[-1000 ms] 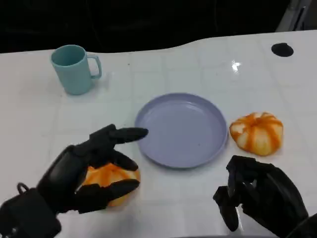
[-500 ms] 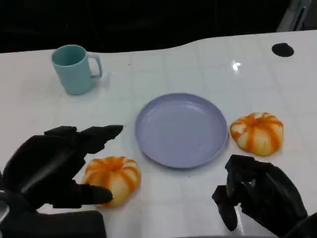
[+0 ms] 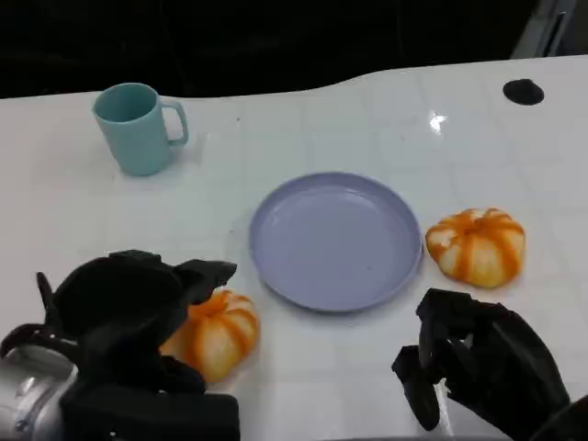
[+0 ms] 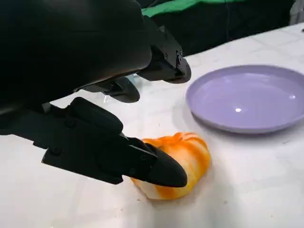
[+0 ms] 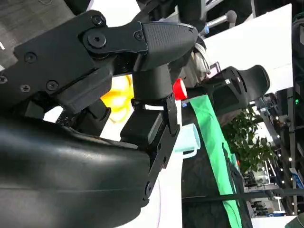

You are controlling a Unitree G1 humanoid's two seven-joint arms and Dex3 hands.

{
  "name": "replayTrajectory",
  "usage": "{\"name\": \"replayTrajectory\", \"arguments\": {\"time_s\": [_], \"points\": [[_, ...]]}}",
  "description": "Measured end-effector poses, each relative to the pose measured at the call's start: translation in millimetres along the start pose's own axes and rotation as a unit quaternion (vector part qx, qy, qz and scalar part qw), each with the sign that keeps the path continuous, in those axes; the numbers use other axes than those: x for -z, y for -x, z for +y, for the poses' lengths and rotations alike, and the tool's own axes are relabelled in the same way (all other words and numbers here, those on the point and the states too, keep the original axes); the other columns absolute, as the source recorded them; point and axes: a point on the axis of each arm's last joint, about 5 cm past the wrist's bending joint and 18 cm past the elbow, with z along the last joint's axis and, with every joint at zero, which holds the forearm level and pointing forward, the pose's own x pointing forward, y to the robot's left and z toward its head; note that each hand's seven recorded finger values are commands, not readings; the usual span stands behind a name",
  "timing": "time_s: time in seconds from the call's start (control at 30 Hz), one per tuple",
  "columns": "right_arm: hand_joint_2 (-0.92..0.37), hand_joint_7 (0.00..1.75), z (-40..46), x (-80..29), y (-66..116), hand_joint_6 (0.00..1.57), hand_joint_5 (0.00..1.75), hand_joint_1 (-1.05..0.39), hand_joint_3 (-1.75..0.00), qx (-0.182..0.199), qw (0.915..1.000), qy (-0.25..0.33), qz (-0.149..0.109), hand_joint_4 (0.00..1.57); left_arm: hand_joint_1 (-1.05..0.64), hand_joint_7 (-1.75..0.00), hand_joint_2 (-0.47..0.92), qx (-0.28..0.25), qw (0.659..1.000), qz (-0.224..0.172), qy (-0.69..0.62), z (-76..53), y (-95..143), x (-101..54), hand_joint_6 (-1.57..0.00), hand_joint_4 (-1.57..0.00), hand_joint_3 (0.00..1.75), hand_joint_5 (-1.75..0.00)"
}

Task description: Grasp the bread from the table and place it into the plate.

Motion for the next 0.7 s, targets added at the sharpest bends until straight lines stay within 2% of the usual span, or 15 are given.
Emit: {"name": "replayTrajectory", "arguments": {"time_s": [0.13, 0.33, 0.47, 0.57, 0.7], "points": [[-0.73, 1.51, 0.0, 0.1, 0.2, 1.03, 1.65, -0.94, -0.52, 0.0, 1.0, 0.0, 0.0, 1.2, -0.8, -0.01, 0.91, 0.023, 1.0, 0.013, -0.007, -8.2, -12, -3.5, -0.3, -0.4, 0.02, -0.21], [-0.75, 1.5, 0.7, 0.3, 1.5, 1.02, 1.66, -0.94, -0.52, 0.003, 1.0, 0.0, 0.0, 1.19, -0.8, 0.0, 0.92, 0.047, 0.998, 0.033, -0.021, -27.7, -24, -4.2, -0.3, -0.41, 0.01, -0.19], [-0.75, 1.51, 1.2, 0.8, 2.3, 1.02, 1.67, -0.94, -0.51, 0.003, 1.0, -0.001, 0.001, 1.19, -0.77, 0.0, 0.92, 0.057, 0.997, 0.042, -0.037, -34.7, -30, -3.6, -0.29, -0.4, 0.02, -0.17], [-0.76, 1.52, 1.6, 0.5, 2.1, 1.02, 1.67, -0.95, -0.51, 0.001, 1.0, -0.002, 0.0, 1.19, -0.74, 0.0, 0.92, 0.067, 0.996, 0.05, -0.043, -40.4, -36, -2.9, -0.29, -0.39, 0.01, -0.16], [-0.77, 1.51, 1.6, 0.1, 2.2, 1.03, 1.66, -0.96, -0.49, 0.003, 1.0, -0.001, 0.001, 1.19, -0.61, -0.01, 0.91, 0.063, 0.995, 0.059, -0.045, -47.4, -46, 1.1, -0.32, -0.43, 0.0, -0.16]]}}
